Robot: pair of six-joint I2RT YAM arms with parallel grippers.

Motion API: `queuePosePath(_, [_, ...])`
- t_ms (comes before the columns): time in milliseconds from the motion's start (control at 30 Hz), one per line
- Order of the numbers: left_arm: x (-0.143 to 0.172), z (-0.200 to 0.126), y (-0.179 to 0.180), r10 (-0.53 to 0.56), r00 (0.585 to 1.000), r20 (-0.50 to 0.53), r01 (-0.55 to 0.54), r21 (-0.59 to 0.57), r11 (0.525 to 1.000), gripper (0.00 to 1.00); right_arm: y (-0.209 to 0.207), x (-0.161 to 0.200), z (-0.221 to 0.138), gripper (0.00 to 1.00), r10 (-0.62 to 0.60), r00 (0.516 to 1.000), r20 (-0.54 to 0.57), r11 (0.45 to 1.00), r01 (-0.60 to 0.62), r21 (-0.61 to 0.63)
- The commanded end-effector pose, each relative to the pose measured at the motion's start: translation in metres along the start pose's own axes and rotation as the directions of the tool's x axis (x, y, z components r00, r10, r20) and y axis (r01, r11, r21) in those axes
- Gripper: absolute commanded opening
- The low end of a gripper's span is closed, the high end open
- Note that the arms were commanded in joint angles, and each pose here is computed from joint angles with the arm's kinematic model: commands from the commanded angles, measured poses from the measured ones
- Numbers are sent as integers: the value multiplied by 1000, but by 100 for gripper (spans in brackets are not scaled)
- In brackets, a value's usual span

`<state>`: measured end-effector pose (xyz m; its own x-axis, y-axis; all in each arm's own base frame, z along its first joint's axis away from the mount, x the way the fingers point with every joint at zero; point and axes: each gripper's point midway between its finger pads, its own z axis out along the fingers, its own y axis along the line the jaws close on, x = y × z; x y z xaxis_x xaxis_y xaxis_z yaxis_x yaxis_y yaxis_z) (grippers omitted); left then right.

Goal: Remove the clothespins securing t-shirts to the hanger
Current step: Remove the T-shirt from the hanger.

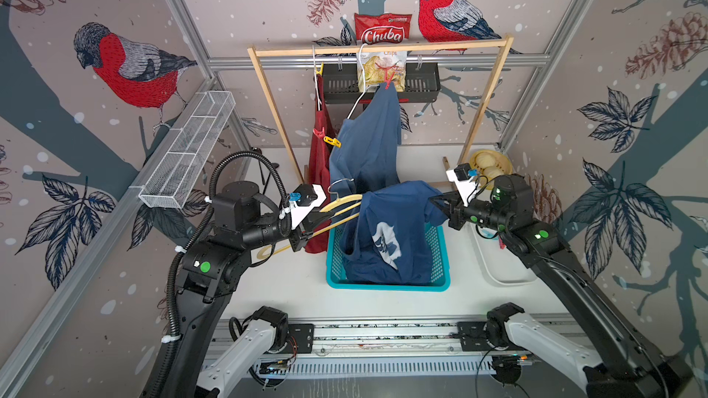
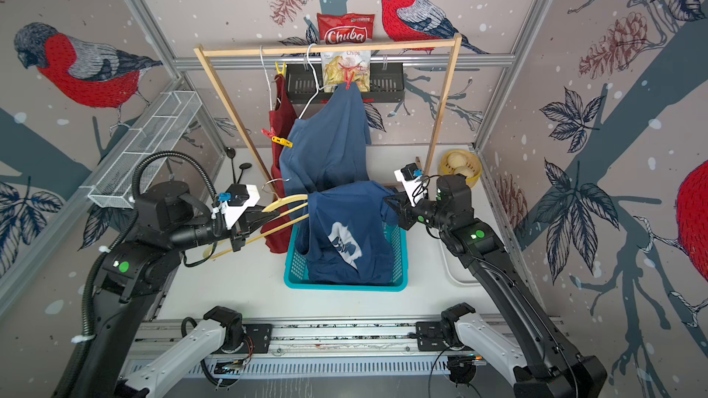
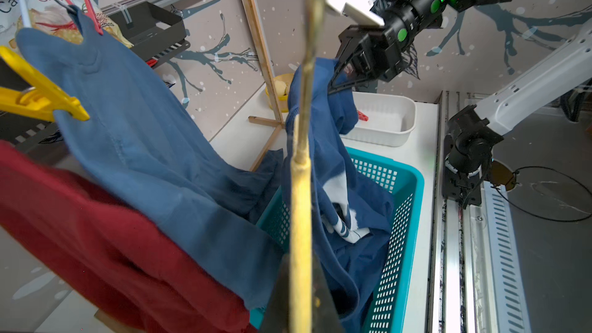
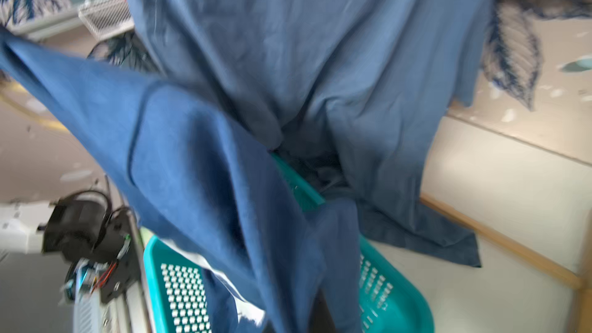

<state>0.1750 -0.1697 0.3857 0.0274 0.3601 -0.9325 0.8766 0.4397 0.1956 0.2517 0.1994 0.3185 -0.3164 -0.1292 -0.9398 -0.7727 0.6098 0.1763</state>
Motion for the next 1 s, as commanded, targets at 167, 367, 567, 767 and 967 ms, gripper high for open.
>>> queuePosePath(167, [6, -20, 10, 74, 995, -72, -83, -144, 986, 0, -29, -42, -22, 0, 42, 978, 204, 982, -78, 169])
queuePosePath(367, [11, -37, 21, 117, 984, -138, -151, -265, 952, 0, -26, -50, -29, 0, 75, 967, 244, 981, -116, 157])
queuePosePath(567, [30, -67, 39, 157, 941, -301, -278, -420, 864, 0, -5, -63, -32, 0, 77, 962, 264, 992, -101, 80])
queuePosePath(767, [37, -93, 54, 132, 906, -401, -342, -515, 786, 0, -7, -57, -23, 0, 57, 973, 225, 987, -90, 137])
queuePosePath(967, [17, -97, 31, 210, 921, -328, -347, -447, 824, 0, -27, -52, -29, 0, 72, 971, 229, 965, -126, 231])
